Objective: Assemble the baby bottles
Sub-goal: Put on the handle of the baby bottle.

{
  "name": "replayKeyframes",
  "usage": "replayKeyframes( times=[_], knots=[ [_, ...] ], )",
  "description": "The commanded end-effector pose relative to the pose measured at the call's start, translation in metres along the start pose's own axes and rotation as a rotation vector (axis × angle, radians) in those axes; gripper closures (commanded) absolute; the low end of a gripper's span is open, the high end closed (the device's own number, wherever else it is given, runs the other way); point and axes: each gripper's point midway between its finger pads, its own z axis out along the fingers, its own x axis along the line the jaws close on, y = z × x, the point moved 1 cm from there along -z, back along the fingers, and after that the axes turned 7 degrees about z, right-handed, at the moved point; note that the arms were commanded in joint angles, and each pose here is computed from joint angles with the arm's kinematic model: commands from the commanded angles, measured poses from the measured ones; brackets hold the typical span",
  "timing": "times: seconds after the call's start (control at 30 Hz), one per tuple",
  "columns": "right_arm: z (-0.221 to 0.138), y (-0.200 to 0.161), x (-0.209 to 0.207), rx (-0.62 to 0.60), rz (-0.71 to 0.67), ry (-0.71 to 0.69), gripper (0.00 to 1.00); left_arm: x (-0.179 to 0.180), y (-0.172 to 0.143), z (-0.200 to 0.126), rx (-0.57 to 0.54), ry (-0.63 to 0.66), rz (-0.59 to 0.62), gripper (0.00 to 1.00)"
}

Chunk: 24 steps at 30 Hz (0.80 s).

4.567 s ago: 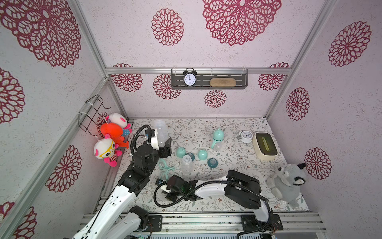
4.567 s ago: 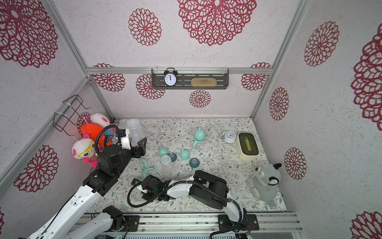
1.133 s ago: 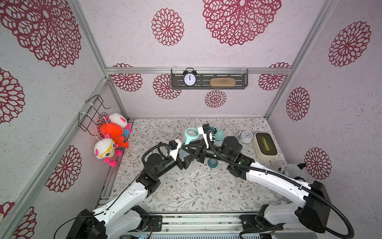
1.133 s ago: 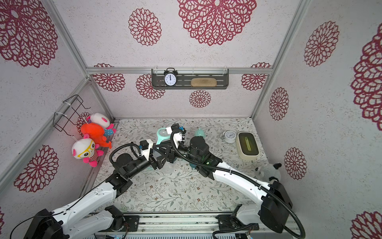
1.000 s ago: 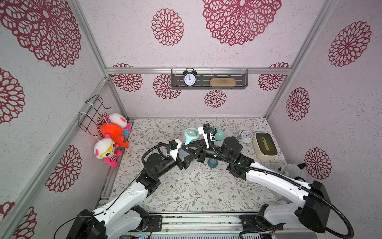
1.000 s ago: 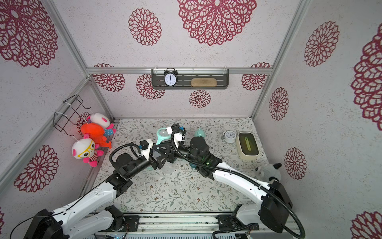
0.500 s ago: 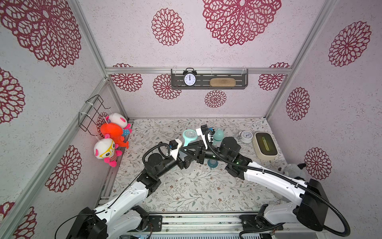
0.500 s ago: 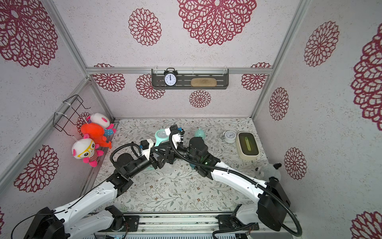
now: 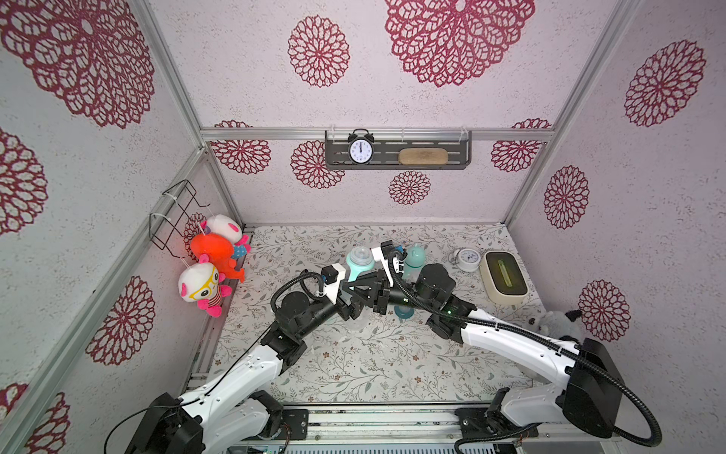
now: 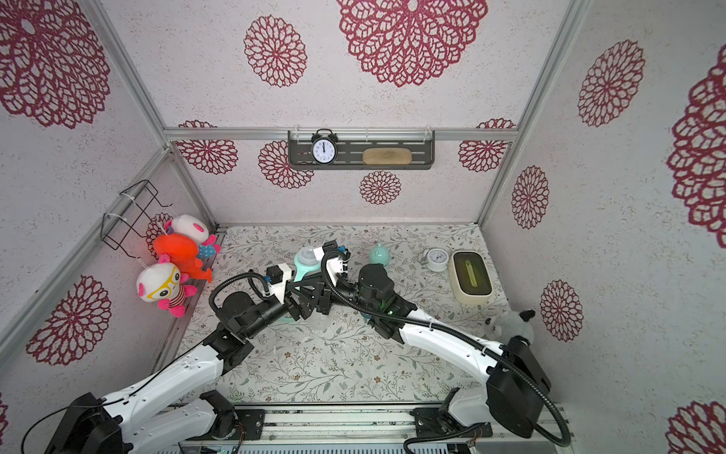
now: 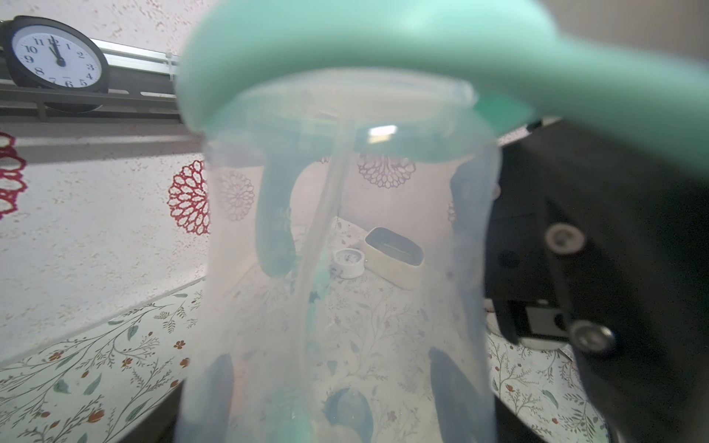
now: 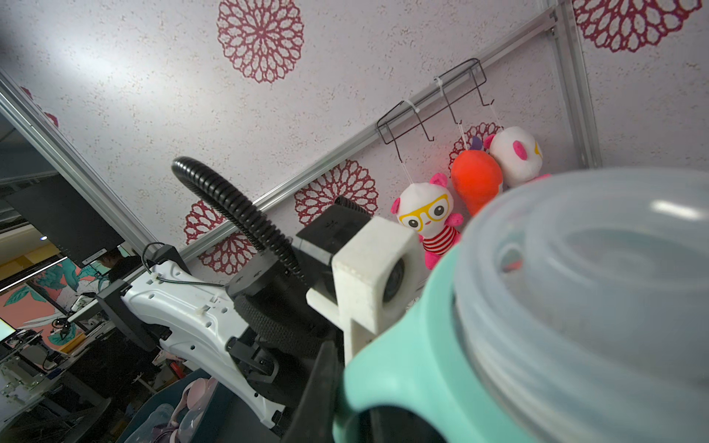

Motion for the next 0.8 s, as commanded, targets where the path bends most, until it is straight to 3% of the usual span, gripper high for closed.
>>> replayKeyframes(
  times=[0.0, 0.13, 0.3, 0.77],
  knots=[
    [0.0, 0.006, 0.011, -0.034, -0.017, 0.036, 0.94, 0.004, 0.023, -0.002, -0.089, 0.028, 0.015, 1.0],
    [0.001, 0.007, 0.012, -0.029, -0.022, 0.028, 0.82, 0.002, 0.023, -0.003, -0.093, 0.015, 0.025, 1.0],
    [0.0, 0.01, 0.013, -0.023, -0.039, 0.014, 0.6, 0.001, 0.021, -0.006, -0.088, 0.018, 0.027, 1.0],
    [-0.013, 0.005, 0.012, 0.014, -0.071, -0.061, 0.32, 0.01, 0.016, -0.006, -0.067, 0.069, 0.058, 1.0]
  ],
)
